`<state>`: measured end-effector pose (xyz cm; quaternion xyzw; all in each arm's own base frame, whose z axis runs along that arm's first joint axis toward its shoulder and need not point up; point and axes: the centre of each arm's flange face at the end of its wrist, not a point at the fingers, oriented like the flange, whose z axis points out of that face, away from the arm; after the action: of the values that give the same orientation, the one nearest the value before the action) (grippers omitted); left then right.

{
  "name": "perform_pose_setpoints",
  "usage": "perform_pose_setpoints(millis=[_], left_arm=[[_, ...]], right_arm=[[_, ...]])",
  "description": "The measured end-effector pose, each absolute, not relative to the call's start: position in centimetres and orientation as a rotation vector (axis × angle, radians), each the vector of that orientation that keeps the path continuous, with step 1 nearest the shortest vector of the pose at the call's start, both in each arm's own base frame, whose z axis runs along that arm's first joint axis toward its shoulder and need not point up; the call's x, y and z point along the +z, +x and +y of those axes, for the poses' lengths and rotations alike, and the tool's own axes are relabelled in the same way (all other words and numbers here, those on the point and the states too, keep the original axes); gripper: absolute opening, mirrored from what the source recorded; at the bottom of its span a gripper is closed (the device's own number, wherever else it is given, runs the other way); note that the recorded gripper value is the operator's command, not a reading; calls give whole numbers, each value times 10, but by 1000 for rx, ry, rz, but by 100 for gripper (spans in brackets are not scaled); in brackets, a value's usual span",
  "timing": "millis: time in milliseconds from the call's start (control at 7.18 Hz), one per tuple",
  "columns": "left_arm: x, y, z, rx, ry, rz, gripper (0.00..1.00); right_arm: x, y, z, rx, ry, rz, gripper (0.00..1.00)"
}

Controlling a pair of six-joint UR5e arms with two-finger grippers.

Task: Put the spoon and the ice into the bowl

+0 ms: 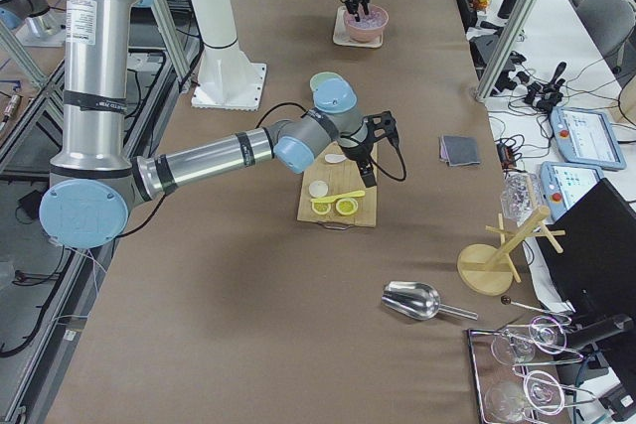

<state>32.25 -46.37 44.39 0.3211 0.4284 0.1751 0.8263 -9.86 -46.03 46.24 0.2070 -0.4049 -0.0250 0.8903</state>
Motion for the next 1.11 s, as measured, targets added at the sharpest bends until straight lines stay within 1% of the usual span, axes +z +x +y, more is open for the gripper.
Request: perform_pose_setpoints(millis=[1114], left_arm=[[455,336,-467,383,658,911,75]], right_arm=[[464,-98,-460,-51,428,-840,100]])
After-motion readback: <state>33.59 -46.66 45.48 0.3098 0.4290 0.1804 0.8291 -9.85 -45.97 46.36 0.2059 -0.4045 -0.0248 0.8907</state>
